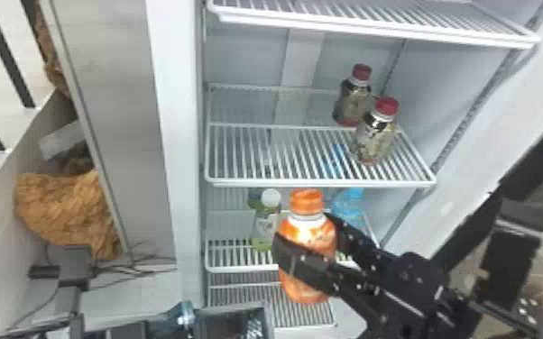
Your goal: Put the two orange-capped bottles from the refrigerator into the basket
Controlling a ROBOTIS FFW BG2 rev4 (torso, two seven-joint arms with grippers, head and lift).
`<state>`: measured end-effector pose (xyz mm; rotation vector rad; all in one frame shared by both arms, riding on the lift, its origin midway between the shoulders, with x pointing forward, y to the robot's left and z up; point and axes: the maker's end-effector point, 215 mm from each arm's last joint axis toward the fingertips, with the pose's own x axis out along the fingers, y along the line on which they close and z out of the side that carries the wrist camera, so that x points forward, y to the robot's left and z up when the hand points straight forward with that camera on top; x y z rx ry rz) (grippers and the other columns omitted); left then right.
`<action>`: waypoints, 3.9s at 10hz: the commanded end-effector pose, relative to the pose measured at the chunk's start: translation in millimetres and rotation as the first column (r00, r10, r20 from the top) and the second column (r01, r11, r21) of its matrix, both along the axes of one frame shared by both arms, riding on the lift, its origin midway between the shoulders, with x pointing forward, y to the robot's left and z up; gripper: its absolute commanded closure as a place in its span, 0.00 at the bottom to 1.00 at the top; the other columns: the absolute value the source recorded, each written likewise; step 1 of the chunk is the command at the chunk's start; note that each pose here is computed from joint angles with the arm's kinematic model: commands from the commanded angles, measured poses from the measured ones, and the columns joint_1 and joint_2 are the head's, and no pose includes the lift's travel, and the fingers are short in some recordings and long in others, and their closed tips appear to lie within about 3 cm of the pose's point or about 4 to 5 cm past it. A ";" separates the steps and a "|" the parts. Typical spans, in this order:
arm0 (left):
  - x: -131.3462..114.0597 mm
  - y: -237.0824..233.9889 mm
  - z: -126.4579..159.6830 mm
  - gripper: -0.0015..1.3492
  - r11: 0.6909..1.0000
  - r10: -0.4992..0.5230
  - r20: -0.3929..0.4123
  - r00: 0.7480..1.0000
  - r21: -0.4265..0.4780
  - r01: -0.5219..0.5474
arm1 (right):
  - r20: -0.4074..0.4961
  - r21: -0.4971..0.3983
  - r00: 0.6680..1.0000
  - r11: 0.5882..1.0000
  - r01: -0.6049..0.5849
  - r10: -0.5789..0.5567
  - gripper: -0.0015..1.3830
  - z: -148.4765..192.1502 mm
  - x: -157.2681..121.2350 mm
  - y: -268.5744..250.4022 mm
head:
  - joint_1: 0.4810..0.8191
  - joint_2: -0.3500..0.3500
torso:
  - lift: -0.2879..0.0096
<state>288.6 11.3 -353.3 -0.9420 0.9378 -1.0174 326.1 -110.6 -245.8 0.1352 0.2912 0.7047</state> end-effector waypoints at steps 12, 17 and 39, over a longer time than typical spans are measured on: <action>13.2 10.1 -10.9 0.89 0.998 0.035 0.010 0.999 0.042 -0.035 | -0.366 0.014 0.881 0.949 -0.316 0.299 0.64 -65.2 -99.5 18.1 | 0.63 0.26 | 0.83; 18.2 2.7 -0.8 0.89 1.000 0.023 0.030 0.999 0.020 -0.024 | -0.467 0.076 0.819 0.938 -0.338 0.333 0.64 -112.7 -99.4 24.1 | 0.63 0.27 | 0.83; 10.0 -10.3 6.3 0.89 1.000 -0.013 0.022 1.000 -0.024 0.014 | -0.146 -0.196 0.982 0.976 0.094 -0.124 0.22 -123.2 47.0 -139.9 | 0.63 0.00 | 0.83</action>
